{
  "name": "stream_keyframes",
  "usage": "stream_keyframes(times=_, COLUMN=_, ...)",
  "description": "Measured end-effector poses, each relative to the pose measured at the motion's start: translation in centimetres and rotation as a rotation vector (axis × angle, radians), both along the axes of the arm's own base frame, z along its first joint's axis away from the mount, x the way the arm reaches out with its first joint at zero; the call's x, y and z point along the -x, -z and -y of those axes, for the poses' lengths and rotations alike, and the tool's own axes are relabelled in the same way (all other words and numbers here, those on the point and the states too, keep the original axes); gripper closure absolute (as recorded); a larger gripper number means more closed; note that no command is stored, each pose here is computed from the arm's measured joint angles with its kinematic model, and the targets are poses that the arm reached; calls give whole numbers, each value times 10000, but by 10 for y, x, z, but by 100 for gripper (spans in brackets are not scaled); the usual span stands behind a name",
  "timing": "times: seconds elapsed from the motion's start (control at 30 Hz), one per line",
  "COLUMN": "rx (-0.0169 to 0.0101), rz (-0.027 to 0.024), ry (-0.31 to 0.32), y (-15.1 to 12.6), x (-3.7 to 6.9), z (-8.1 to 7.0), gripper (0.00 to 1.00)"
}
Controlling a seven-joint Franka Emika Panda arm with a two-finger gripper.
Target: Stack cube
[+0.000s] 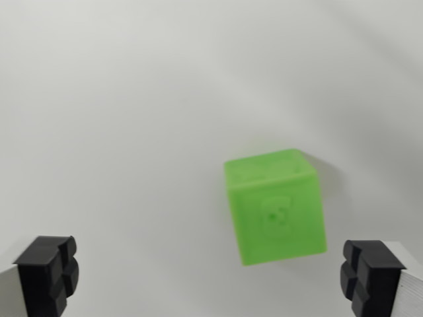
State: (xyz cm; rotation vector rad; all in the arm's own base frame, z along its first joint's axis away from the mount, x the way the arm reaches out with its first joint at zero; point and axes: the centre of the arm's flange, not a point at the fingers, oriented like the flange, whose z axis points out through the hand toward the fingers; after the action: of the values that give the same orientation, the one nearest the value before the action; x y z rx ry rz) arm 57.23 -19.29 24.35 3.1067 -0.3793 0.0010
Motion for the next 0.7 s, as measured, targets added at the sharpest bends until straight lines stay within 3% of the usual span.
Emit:
stream_keyframes(times=0.3, rx=-46, rz=-39, ry=-859, y=28, x=3, z=27, gripper=0)
stream_keyframes(times=0.57, rx=-103, rz=-71, ry=-1662, y=54, x=6, z=52, gripper=0)
stream_keyframes(times=0.7, rx=-101, rz=-66, ry=-1778, y=66, x=8, z=59, gripper=0)
